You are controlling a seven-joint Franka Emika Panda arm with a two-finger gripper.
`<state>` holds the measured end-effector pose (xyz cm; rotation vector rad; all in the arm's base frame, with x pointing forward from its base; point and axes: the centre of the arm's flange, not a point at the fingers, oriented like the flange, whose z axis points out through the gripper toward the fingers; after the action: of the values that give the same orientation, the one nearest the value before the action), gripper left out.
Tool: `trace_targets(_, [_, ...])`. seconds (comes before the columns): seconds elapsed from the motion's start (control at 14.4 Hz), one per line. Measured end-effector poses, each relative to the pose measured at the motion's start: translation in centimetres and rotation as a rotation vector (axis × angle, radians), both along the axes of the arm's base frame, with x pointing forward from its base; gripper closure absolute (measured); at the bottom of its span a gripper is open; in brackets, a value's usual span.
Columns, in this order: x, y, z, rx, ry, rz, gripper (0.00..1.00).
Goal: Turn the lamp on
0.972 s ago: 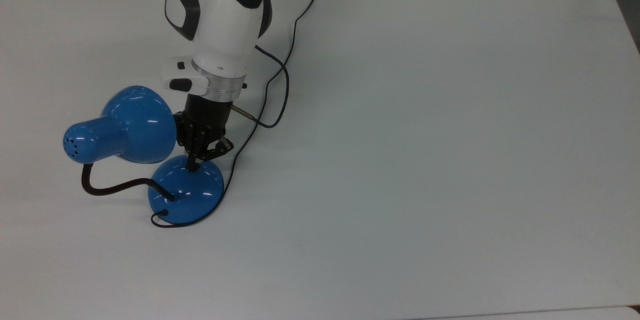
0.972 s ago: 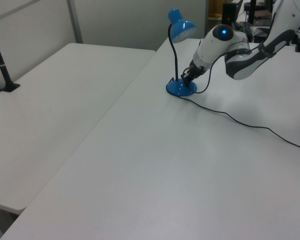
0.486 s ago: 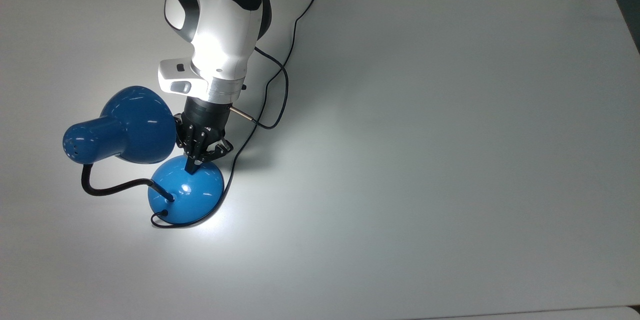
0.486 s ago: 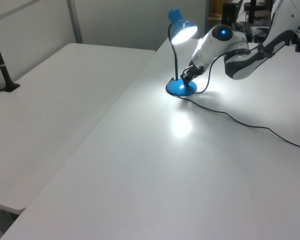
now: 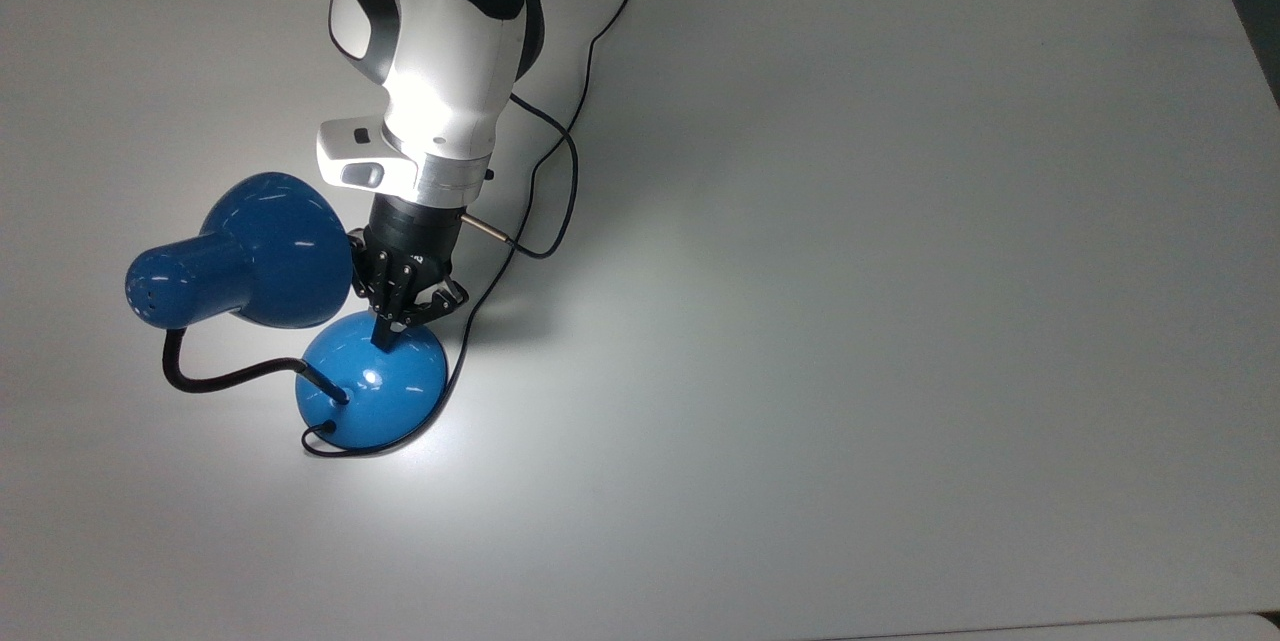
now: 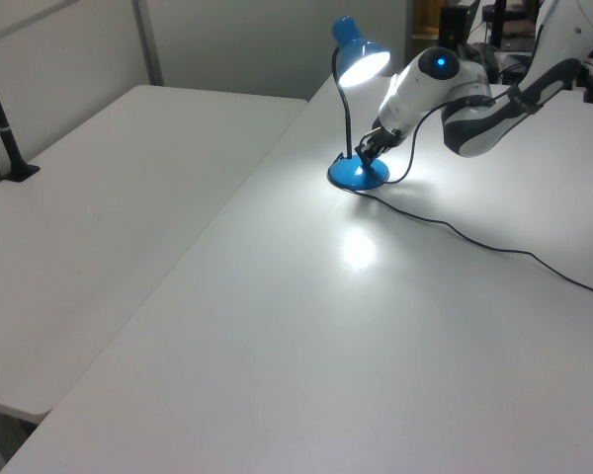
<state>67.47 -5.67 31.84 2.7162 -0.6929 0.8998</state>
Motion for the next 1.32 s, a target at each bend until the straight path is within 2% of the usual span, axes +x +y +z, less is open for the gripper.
trace_targets(0.35, [0.2, 4.2, 1.8, 0.067, 0.012, -0.018, 0.99])
trace_targets(0.63, [-0.4, 9.5, 4.2, 0.110, 0.089, -0.053, 0.99])
trace_targets(0.83, [-1.4, 12.5, 7.2, 0.114, 0.212, -0.027, 0.99])
trace_targets(0.97, [-2.3, 14.0, 9.7, 0.116, 0.341, 0.053, 0.99])
trace_targets(1.18, [-4.4, 14.5, 14.6, 0.096, 0.557, 0.232, 0.99])
trace_targets(1.32, [-6.2, 14.0, 18.0, 0.089, 0.668, 0.360, 0.99])
